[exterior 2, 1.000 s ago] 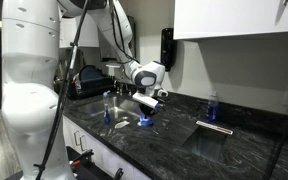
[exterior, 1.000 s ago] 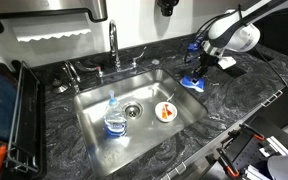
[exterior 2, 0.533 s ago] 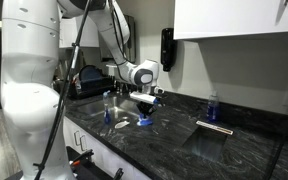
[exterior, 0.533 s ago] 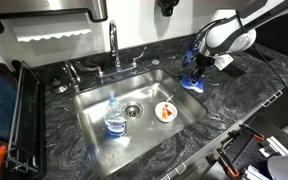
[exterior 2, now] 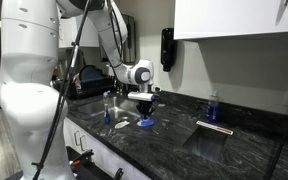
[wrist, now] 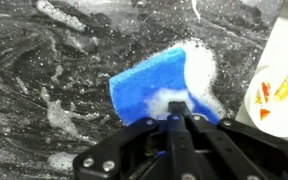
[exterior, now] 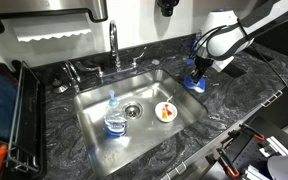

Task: Clean the counter with the sponge

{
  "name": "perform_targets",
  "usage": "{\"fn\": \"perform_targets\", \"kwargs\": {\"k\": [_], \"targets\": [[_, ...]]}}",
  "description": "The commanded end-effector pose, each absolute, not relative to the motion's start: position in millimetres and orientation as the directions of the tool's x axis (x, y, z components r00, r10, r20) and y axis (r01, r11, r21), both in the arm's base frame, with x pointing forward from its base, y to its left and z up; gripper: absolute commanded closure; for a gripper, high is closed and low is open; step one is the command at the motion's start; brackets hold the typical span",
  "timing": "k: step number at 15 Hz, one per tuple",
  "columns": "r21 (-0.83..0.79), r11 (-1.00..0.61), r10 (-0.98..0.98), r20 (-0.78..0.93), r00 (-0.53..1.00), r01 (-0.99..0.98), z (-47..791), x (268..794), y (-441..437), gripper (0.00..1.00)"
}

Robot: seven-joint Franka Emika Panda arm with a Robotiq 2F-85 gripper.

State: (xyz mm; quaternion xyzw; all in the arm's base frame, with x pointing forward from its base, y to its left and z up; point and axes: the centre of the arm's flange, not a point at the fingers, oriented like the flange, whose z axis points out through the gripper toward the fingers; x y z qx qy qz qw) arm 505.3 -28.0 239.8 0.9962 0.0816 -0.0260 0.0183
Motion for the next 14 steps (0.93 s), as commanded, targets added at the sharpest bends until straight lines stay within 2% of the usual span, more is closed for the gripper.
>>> {"fn": "perform_targets", "kwargs": {"k": [1, 14], "targets": [[0.102, -0.980, 0.151, -0.173, 0.973, 0.170, 202.1, 473.8, -52.8, 1.00], [0.263, -0.946, 0.116, -0.264, 0.957, 0.188, 202.9, 448.5, -95.7, 1.00]]}}
